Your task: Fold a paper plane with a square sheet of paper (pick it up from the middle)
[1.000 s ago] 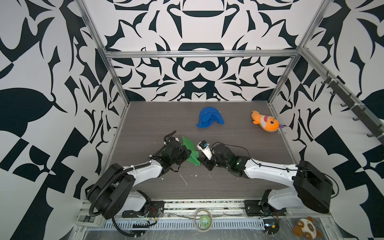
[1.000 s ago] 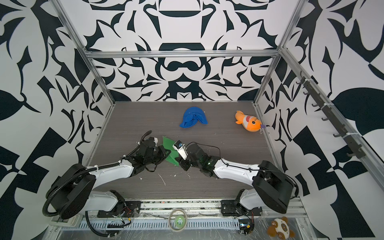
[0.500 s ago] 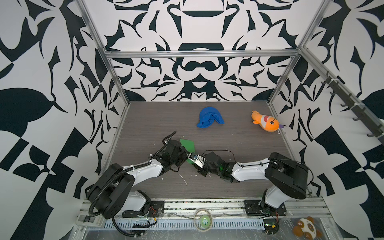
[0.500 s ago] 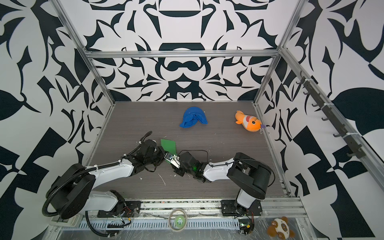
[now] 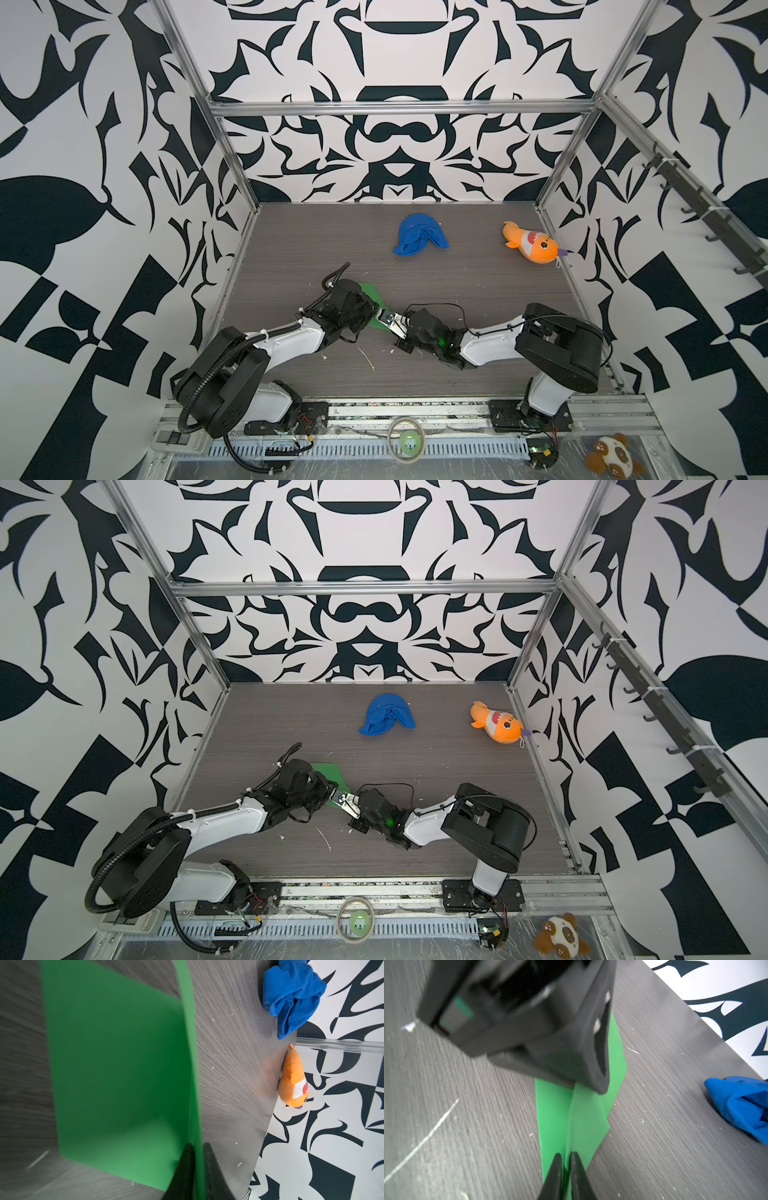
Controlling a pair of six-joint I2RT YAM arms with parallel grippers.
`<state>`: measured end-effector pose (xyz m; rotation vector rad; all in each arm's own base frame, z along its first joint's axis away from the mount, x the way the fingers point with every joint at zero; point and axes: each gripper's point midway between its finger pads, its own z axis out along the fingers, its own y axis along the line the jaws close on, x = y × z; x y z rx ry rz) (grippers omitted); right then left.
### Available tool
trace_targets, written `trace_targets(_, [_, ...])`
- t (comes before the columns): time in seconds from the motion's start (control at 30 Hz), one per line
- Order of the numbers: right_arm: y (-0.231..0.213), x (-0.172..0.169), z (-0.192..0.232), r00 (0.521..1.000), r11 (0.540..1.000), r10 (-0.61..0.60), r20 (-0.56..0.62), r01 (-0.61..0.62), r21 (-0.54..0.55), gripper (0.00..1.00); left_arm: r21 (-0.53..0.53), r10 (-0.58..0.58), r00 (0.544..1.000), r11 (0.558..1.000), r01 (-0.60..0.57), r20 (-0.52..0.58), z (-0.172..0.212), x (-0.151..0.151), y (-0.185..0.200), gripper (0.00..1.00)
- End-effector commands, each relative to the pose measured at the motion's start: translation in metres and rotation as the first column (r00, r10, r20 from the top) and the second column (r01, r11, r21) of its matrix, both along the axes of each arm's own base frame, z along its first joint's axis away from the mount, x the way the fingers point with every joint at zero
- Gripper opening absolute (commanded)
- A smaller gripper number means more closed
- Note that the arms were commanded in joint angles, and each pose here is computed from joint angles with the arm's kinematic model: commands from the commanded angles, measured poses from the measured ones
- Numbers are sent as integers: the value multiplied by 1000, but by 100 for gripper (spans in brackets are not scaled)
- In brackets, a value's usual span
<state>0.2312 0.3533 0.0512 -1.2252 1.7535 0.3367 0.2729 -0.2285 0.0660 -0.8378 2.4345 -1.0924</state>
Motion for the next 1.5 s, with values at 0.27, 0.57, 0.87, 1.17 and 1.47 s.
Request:
trace_targets(0.27, [-2, -2, 16, 997, 999, 29, 76, -30, 15, 5, 78, 47, 997, 996, -42, -64, -12, -7, 26, 25])
trace_targets(0.57, [7, -3, 17, 995, 997, 54, 84, -58, 43, 18, 65, 32, 996, 998, -27, -81, -10, -8, 22, 6])
trace_targets(0.87, [23, 7, 13, 986, 996, 69, 151, -77, 44, 22, 62, 38, 995, 998, -33, -88, -8, -7, 21, 4])
trace_targets(1.17, [26, 7, 12, 985, 995, 70, 156, -80, 57, 20, 62, 42, 995, 997, -36, -92, -8, -6, 20, 4])
trace_targets(1.47, [23, 4, 6, 991, 995, 61, 116, -69, 67, 5, 79, 69, 994, 995, -63, -81, -3, -5, 34, 22])
